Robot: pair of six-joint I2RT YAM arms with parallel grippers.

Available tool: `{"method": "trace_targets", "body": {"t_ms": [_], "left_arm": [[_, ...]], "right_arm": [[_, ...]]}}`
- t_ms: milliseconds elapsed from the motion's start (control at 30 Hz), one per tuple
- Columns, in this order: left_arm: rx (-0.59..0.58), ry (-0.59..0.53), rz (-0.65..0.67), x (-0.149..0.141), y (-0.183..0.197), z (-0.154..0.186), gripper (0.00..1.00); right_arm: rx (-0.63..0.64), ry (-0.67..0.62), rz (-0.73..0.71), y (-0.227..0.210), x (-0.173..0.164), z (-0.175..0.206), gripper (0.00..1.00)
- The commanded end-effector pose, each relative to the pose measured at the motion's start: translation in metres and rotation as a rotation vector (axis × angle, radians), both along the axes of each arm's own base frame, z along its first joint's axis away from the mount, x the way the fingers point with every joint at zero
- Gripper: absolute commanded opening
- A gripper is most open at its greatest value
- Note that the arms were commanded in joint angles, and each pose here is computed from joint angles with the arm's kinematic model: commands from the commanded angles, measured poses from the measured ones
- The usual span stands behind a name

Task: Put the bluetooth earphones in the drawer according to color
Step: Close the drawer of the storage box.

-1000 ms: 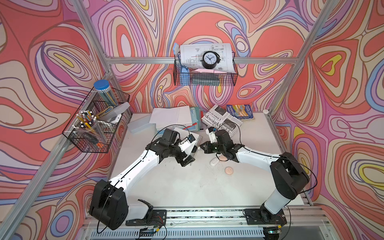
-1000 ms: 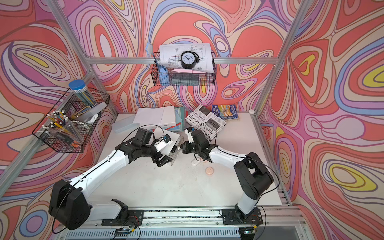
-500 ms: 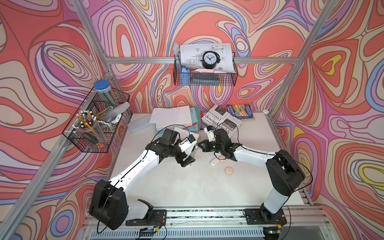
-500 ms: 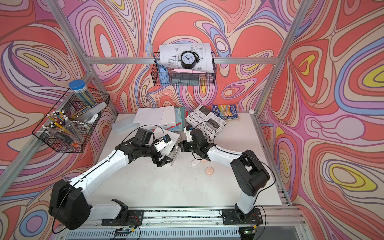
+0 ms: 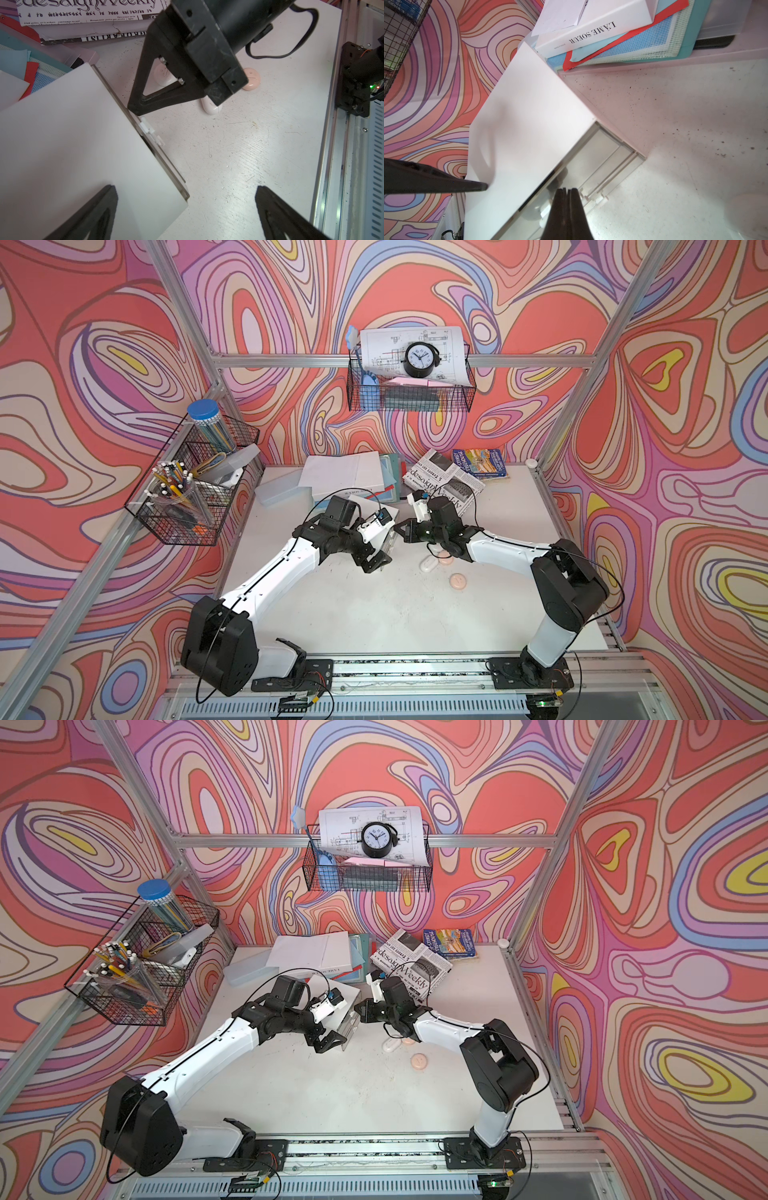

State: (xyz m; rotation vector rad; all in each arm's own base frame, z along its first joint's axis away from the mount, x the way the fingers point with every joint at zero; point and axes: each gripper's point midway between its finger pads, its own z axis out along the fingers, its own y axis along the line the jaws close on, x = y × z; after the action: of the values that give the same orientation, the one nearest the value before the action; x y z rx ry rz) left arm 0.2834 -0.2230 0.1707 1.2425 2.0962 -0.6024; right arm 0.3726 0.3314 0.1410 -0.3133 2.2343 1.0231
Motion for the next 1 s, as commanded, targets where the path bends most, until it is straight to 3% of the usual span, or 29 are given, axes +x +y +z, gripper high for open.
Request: {"method": "trace_targets", "body": {"t_ms": [0,400,733,967], "left_arm": [[0.041,0.067,0.000,-0.008,0.006,-0.012,0.98],[0.047,0.032,0.021,-0.003,0.008,-0.006,0.98],[-0.015,-0.234,0.151,0.021,0.020,0.036,0.98],[0.005,-0.192,0.148,0.021,0.020,0.029,0.98]], "right_arm": [[0.033,-0.012,0.019,0.011,0.008,0.004,0.00],[0.026,0.009,0.027,0.010,0.003,0.004,0.00],[0.082,0.058,-0.023,-0.003,-0.013,0.011,0.00],[0.127,0.130,-0.015,-0.002,-0.019,0.000,0.00]]}}
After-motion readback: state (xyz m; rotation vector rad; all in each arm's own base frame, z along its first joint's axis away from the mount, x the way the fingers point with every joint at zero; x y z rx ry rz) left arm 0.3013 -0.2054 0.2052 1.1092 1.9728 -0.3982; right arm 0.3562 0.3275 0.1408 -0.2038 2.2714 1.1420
